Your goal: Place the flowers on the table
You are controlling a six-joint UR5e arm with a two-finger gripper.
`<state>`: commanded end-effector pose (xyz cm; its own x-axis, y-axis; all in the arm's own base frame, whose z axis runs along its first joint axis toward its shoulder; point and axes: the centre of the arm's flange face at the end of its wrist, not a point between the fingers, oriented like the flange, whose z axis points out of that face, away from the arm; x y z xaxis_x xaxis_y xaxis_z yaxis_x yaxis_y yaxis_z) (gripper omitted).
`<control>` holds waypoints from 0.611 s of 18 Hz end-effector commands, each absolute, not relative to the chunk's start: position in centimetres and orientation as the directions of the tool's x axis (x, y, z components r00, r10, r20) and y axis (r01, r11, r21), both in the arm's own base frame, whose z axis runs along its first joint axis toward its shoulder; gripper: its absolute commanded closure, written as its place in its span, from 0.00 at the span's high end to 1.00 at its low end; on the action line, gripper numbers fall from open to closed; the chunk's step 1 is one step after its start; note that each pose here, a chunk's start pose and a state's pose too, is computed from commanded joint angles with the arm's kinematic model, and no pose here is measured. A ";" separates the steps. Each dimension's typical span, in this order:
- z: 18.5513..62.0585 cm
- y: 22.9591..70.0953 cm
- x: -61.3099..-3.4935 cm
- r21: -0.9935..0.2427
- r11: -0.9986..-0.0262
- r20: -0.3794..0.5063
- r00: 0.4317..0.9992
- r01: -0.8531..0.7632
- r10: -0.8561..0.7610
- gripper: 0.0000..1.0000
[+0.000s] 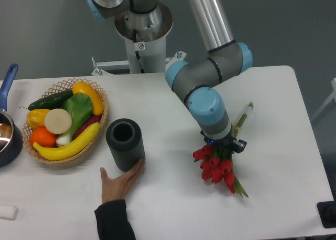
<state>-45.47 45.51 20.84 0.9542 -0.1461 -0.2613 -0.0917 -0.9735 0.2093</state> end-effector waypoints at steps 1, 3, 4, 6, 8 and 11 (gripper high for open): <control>21.0 45.5 -45.4 0.208 -0.973 -0.261 0.954 -0.096 -0.150 0.73; 21.4 45.6 -45.5 0.200 -0.975 -0.268 0.952 -0.099 -0.151 0.97; 21.6 45.6 -45.4 0.198 -0.975 -0.270 0.951 -0.098 -0.151 1.00; 22.5 45.5 -44.8 0.198 -0.976 -0.284 0.947 -0.095 -0.149 1.00; 25.3 45.4 -44.4 0.168 -0.982 -0.318 0.938 -0.091 -0.141 1.00; 29.1 45.3 -44.0 0.137 -0.987 -0.363 0.923 -0.084 -0.129 1.00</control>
